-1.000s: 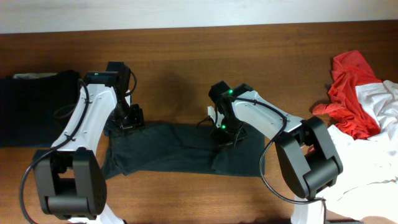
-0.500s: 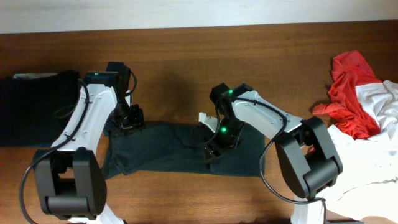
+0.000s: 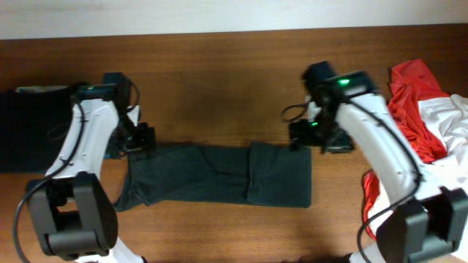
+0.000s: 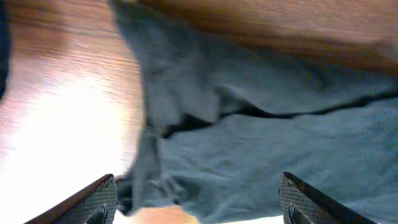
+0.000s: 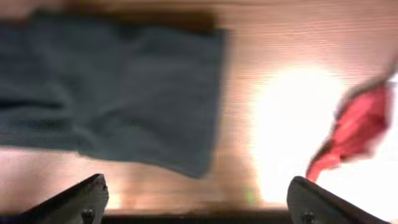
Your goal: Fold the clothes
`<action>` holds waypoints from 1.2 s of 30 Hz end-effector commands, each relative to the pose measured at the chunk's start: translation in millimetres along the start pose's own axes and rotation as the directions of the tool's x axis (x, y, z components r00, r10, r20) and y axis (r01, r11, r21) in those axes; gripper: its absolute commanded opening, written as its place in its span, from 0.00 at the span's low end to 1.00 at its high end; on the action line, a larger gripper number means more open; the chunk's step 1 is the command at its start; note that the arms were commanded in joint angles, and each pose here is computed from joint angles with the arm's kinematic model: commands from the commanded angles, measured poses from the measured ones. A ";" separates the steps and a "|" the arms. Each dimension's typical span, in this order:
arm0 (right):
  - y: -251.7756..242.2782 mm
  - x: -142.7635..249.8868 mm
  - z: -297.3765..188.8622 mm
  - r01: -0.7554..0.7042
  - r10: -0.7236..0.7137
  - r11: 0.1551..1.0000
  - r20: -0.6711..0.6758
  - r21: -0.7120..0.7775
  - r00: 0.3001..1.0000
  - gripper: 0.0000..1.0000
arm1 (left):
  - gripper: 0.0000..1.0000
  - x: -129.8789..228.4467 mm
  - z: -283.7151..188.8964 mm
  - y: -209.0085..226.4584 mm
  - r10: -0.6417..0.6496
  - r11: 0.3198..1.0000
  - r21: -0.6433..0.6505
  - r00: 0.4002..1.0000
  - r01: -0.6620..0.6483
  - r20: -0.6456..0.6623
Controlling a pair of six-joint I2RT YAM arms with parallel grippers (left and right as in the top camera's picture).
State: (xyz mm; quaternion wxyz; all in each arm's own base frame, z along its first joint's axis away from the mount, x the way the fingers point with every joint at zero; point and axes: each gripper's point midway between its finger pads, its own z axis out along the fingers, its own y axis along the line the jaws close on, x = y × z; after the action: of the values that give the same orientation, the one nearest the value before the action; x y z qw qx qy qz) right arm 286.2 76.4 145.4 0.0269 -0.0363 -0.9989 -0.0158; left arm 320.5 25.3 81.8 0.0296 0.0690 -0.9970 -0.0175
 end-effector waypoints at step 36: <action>-82.4 -8.7 -8.4 -0.162 0.161 0.979 0.023 0.124 0.987 0.99 | 0.01 -28.8 -26.0 68.8 -0.156 0.985 -0.081 0.987 0.153 -0.032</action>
State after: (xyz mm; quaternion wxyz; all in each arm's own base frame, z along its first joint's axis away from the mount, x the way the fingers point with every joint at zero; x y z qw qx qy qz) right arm 284.9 1.7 147.8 0.0371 -0.1113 -0.9925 0.0354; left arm 330.9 91.0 79.6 0.0691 0.1136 -0.9903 -0.0414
